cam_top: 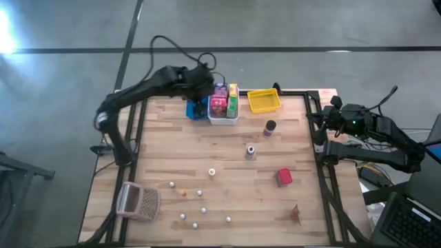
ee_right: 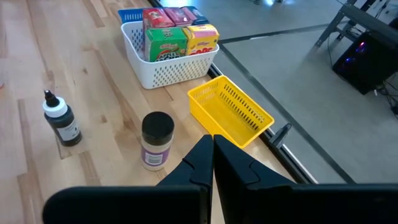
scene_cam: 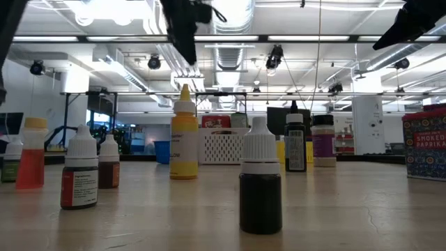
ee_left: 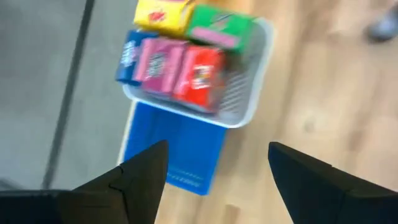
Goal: Pick & Place Kitchen Items
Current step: Put the small green food coloring bottle into the blue bin
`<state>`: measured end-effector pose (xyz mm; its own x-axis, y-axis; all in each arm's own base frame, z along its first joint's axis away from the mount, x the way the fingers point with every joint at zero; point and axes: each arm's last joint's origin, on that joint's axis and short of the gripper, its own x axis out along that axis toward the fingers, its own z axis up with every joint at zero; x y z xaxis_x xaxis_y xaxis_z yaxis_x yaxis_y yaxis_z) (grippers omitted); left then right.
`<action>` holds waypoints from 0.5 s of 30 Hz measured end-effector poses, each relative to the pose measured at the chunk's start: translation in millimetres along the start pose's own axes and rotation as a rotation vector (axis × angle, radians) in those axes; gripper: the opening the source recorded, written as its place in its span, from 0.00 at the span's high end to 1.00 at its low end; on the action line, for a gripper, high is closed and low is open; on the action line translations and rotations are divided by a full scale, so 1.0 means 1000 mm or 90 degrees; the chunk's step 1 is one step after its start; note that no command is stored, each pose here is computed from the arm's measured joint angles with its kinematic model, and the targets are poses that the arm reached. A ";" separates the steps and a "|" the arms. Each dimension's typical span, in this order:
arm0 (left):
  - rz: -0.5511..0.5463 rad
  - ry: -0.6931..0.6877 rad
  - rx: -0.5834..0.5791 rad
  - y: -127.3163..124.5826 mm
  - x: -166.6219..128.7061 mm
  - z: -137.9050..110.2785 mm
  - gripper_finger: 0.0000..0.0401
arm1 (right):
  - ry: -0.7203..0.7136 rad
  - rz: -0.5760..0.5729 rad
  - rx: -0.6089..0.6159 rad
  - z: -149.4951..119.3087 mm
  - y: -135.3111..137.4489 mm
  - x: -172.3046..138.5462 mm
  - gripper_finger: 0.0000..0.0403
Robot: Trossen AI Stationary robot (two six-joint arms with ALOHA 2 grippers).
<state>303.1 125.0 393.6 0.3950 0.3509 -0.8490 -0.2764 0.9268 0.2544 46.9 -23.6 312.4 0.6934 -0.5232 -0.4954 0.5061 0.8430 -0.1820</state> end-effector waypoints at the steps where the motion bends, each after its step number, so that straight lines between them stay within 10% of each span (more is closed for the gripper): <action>1: -0.006 -0.014 -0.003 -0.004 -0.007 -0.004 0.31 | 0.000 0.000 0.000 0.000 0.000 0.000 0.98; 15: -0.051 -0.180 -0.072 -0.051 -0.036 -0.088 0.33 | 0.000 0.000 0.001 0.000 0.000 0.000 0.98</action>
<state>226.3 53.1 370.6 0.6431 0.3158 -0.6976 -0.3246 0.9375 0.1252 47.0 -23.6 312.2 0.6933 -0.5227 -0.4961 0.5062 0.8432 -0.1809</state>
